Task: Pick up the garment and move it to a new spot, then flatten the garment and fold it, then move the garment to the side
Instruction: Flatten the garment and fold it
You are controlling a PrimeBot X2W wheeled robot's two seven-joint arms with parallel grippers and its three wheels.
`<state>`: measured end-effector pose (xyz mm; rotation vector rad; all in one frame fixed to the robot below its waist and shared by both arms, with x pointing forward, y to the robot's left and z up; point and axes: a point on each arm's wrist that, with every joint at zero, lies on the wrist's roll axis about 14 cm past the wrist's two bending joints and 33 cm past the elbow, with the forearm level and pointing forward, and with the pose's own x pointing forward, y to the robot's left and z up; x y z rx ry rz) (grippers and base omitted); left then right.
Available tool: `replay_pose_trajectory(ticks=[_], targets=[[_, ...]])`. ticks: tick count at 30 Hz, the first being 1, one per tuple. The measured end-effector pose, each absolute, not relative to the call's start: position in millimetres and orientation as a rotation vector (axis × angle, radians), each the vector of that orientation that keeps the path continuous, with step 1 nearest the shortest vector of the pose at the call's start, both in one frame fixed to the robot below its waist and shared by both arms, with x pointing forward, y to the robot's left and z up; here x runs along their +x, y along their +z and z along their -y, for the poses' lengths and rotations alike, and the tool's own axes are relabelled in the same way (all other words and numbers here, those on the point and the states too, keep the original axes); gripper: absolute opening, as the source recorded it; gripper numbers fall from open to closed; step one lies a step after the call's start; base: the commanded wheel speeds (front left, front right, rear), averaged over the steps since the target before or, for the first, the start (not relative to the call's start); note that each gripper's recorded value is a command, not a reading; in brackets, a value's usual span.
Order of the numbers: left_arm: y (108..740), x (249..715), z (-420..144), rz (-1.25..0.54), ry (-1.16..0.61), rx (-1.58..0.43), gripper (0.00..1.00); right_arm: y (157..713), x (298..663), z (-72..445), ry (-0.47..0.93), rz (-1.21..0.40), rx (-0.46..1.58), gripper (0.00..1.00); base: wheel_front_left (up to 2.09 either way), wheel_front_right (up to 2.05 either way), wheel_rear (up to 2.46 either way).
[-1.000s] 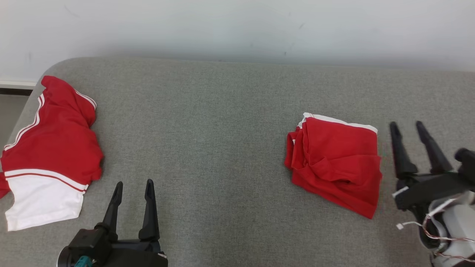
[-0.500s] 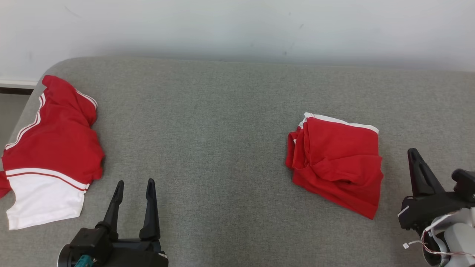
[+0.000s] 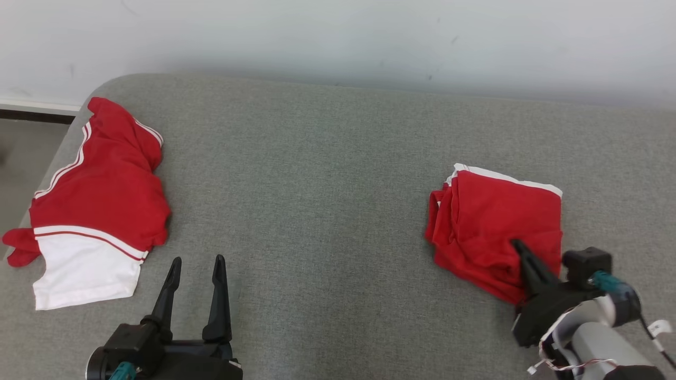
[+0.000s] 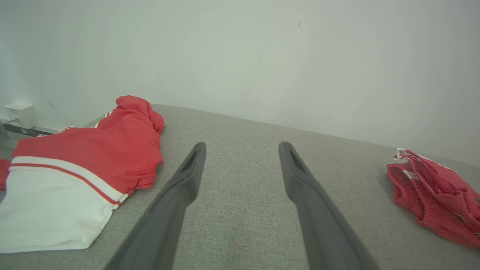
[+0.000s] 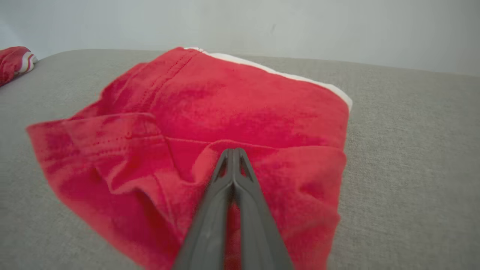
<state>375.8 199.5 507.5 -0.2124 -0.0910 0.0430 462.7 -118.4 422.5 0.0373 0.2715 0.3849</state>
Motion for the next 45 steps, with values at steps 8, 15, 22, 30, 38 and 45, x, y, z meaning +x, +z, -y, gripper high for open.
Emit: replay_pose_trajectory(ticks=[8,15,22,30,38,45], targets=[[507,373,-205,0.091,0.064,-0.212,1.0,415,441,56,0.525,-0.296,0.108,0.0,0.0,0.0,0.0],[505,375,-205,0.085,0.068,-0.215,1.0,430,436,24,0.582,-0.253,0.18,0.0,0.0,0.0,0.0],[506,383,-195,0.087,0.033,-0.21,1.0,476,454,55,0.492,-0.094,0.215,0.0,0.0,0.0,0.0],[510,394,-173,0.096,-0.046,-0.19,1.0,502,445,131,0.299,0.021,0.208,0.0,0.0,0.0,0.0],[517,399,-158,0.115,-0.102,-0.144,1.0,507,411,185,0.144,0.058,0.206,0.0,0.0,0.0,0.0],[514,391,-154,0.105,-0.121,-0.116,1.0,506,382,196,0.109,0.065,0.167,0.27,0.0,0.0,0.0]])
